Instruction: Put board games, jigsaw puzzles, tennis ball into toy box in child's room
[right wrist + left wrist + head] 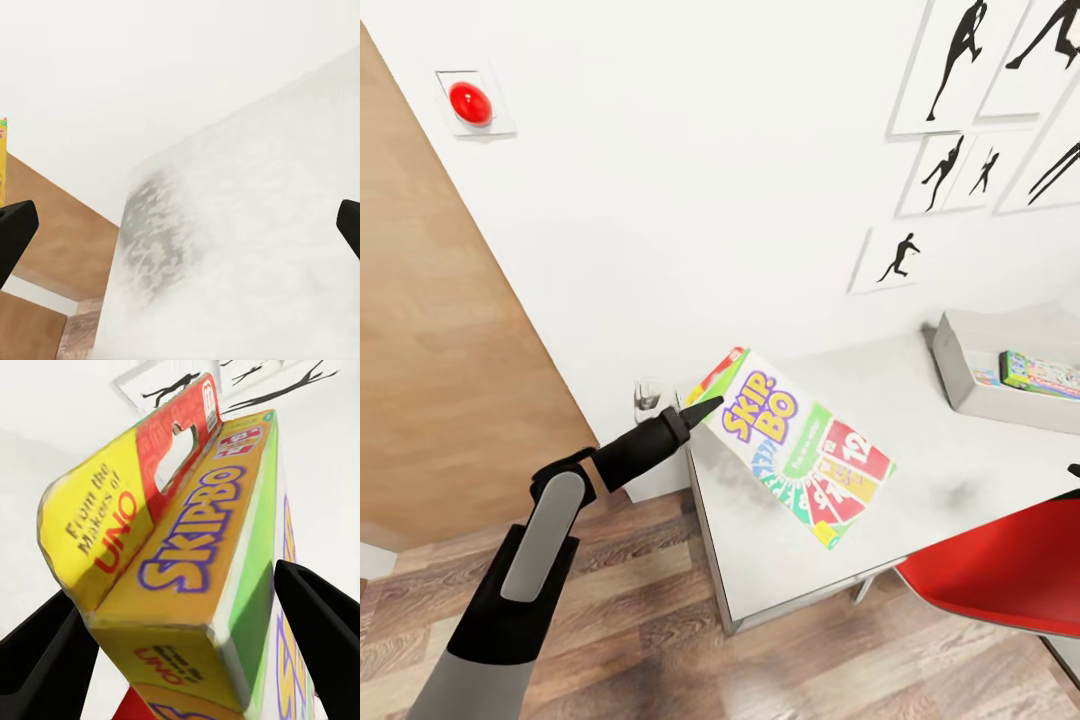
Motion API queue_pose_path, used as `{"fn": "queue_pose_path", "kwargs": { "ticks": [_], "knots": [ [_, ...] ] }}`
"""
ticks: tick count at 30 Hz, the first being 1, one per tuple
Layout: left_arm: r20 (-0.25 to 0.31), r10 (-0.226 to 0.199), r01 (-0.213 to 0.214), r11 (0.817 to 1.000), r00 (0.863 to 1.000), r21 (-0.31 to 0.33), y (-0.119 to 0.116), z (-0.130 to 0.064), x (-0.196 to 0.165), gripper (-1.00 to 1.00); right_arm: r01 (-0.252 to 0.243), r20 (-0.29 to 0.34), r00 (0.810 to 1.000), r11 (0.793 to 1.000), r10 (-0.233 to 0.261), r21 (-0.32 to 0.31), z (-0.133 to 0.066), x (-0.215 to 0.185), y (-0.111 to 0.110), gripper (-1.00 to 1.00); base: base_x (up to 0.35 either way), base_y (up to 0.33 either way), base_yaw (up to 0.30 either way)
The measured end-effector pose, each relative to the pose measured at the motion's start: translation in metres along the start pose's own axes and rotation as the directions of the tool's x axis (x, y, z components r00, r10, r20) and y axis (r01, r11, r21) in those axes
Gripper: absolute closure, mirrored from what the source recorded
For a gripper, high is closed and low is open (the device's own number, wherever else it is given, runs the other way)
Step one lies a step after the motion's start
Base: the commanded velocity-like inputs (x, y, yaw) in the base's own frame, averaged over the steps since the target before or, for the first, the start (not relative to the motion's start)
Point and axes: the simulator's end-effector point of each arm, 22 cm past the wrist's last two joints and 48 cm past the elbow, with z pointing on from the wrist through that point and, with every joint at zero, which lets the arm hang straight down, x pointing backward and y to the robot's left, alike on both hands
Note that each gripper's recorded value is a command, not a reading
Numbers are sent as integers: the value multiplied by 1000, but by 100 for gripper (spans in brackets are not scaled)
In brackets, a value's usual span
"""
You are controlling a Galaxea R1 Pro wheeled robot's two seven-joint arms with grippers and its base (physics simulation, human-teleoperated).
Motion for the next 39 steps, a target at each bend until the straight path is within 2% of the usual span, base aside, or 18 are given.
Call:
{"fn": "queue_pose_path", "kwargs": {
  "ticks": [7, 15, 22, 39],
  "knots": [
    [50, -30, 30, 999, 998, 10, -4, -5, -11, 100, 9, 13, 1000, 1000, -9, 0, -4, -5, 3, -100, 0, 0, 0],
    [70, -42, 40, 999, 997, 23, -12, -7, -15, 100, 17, 25, 1000, 1000, -17, -3, -8, -10, 7, -100, 0, 0, 0],
    [81, -60, 55, 996, 995, 67, -26, -8, -19, 100, 25, 35, 999, 1000, -25, -7, -11, -15, 10, -100, -2, -1, 0],
    [85, -48, 38, 993, 995, 111, -48, -10, -22, 100, 41, 55, 998, 999, -40, -13, -17, -23, 17, -100, -155, -133, 0]
  ]
}}
